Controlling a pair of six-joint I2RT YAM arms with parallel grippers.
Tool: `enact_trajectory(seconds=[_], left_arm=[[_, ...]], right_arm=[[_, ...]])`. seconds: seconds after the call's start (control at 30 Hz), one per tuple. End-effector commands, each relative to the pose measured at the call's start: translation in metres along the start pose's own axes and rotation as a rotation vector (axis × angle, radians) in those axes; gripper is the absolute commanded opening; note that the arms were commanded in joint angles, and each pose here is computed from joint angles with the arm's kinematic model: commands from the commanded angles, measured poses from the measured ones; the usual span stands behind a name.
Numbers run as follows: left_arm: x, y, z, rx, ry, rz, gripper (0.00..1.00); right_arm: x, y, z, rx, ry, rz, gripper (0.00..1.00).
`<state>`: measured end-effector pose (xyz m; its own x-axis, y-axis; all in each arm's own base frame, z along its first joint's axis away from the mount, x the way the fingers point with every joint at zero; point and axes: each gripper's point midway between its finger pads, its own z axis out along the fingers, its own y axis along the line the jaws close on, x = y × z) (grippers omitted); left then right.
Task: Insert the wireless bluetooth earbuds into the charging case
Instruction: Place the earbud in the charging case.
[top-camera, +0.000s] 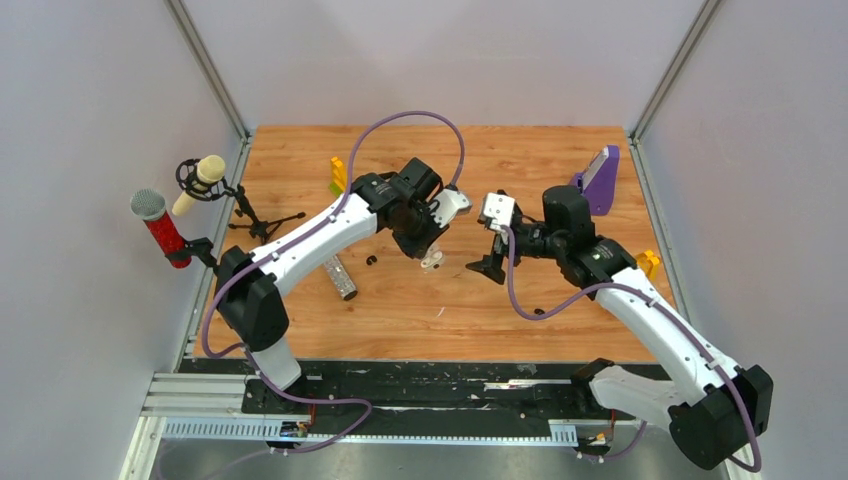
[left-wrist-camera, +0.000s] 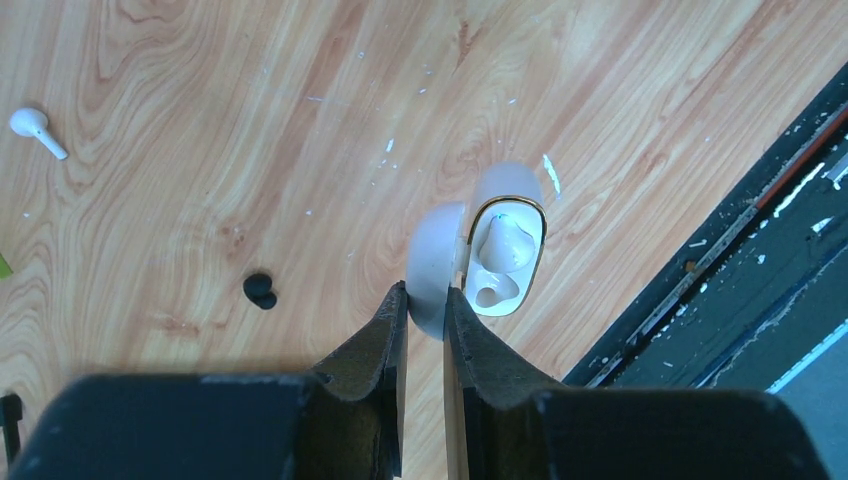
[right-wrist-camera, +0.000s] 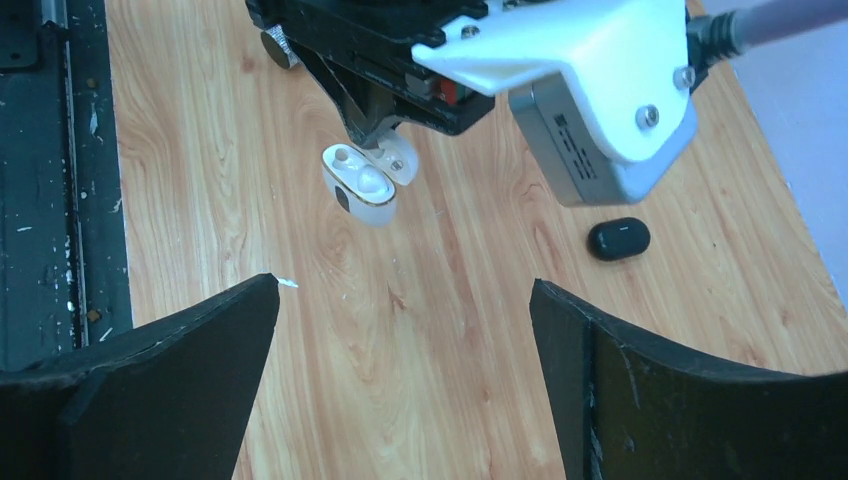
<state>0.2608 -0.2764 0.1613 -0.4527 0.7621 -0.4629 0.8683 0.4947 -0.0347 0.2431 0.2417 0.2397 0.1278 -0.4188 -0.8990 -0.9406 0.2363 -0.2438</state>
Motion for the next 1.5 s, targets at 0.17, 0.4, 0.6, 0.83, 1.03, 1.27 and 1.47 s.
enact_trajectory(seconds=[0.17, 0.4, 0.6, 0.83, 1.03, 1.27, 1.47], left_arm=[[-0.028, -0.032, -0.042, 0.123, -0.176, 0.074, 0.18], [-0.028, -0.052, -0.050, 0.211, -0.203, 0.114, 0.18], [-0.027, -0.065, -0.052, 0.231, -0.204, 0.154, 0.18], [-0.027, -0.071, -0.053, 0.259, -0.202, 0.163, 0.18], [-0.028, -0.081, -0.056, 0.312, -0.212, 0.170, 0.18], [-0.022, -0.073, -0.049, 0.261, -0.199, 0.160, 0.18], [-0.023, -0.077, -0.052, 0.285, -0.220, 0.165, 0.18]], right_arm=[[0.006, 0.020, 0.006, -0.160, -0.052, 0.037, 0.99], [0.000, 0.032, 0.016, -0.283, -0.092, 0.111, 1.00], [-0.004, 0.049, 0.016, -0.396, -0.120, 0.175, 0.98], [0.000, 0.056, 0.022, -0.458, -0.116, 0.230, 0.95], [-0.002, 0.056, 0.022, -0.468, -0.126, 0.252, 0.91], [-0.023, 0.034, -0.003, -0.269, -0.158, 0.112, 0.89], [-0.040, 0.010, -0.021, -0.144, -0.211, 0.178, 0.81]])
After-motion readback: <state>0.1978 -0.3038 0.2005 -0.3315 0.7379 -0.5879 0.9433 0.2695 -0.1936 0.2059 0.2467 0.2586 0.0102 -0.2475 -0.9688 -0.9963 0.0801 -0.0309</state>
